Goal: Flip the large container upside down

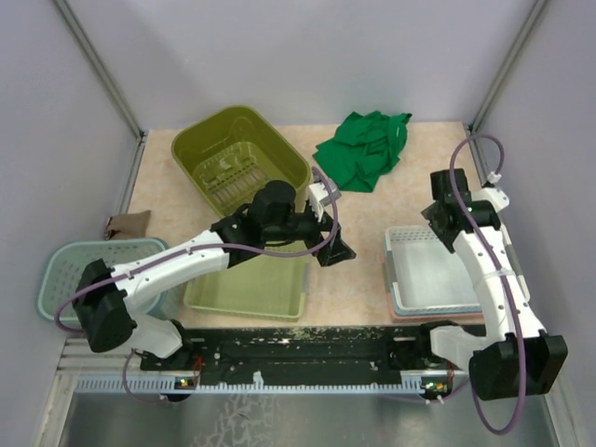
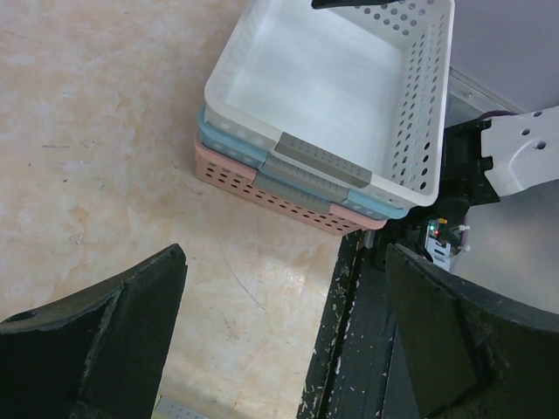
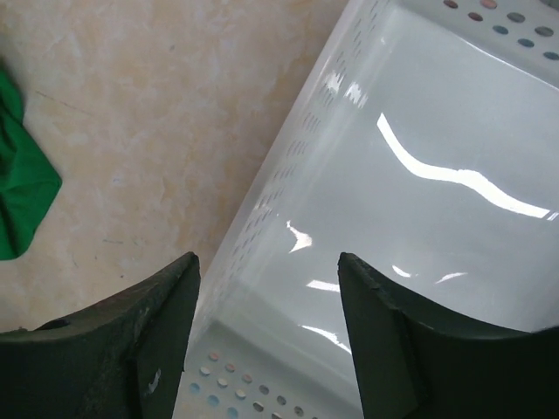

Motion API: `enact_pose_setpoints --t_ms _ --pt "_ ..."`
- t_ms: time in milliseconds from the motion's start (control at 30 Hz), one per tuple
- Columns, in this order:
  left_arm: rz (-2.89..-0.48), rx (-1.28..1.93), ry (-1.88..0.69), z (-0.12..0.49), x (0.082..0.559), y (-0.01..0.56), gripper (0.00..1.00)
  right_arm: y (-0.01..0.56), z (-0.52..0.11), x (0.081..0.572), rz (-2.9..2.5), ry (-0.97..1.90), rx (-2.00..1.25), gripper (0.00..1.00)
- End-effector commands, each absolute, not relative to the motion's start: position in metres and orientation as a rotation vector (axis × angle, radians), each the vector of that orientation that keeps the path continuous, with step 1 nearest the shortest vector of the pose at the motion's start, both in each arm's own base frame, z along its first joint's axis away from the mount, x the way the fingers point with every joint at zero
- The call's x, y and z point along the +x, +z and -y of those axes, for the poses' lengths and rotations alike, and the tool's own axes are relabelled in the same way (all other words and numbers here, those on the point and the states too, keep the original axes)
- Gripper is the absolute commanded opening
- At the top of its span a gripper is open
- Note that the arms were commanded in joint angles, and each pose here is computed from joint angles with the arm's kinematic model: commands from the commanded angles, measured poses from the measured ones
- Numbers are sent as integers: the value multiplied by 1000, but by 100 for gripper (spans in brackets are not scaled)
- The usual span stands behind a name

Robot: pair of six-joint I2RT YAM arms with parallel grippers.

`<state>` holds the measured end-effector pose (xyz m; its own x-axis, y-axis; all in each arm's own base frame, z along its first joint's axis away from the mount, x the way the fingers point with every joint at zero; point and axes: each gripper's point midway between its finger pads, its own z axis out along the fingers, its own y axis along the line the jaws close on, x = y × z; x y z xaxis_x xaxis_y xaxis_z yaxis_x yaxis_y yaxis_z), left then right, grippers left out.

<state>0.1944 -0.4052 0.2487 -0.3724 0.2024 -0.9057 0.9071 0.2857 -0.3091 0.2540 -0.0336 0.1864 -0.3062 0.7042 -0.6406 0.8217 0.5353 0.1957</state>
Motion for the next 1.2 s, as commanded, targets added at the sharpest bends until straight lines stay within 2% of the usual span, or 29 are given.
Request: enact_pose_setpoints --t_ms 0,100,200,300,367,500,767,867,1033,1167 --pt "-1694 1015 -1133 415 197 268 100 191 29 259 -2034 -112 1312 60" --pt "-1692 1023 -1132 416 196 268 100 185 28 259 -2037 -94 1325 51" --pt "-1688 1029 -1129 417 196 267 100 180 27 260 -2044 -93 1331 52" --pt "-1687 1032 -1125 417 197 267 100 175 27 262 -2049 -91 1335 60" --pt "-1689 1036 -1127 418 196 266 100 172 27 263 -2053 -88 1340 60" --pt "-1690 1039 -1132 418 195 265 100 171 27 266 -2048 -85 1346 54" --pt "-1693 1051 -1140 420 192 262 100 164 31 275 -2052 -68 1375 54" --pt "-1696 1052 -1139 421 192 261 100 162 30 277 -2053 -63 1387 48" --pt "-1702 1058 -1141 421 191 258 100 159 28 280 -2055 -49 1399 45" --pt "-1699 1061 -1136 421 190 258 100 158 27 281 -2058 -46 1407 38"
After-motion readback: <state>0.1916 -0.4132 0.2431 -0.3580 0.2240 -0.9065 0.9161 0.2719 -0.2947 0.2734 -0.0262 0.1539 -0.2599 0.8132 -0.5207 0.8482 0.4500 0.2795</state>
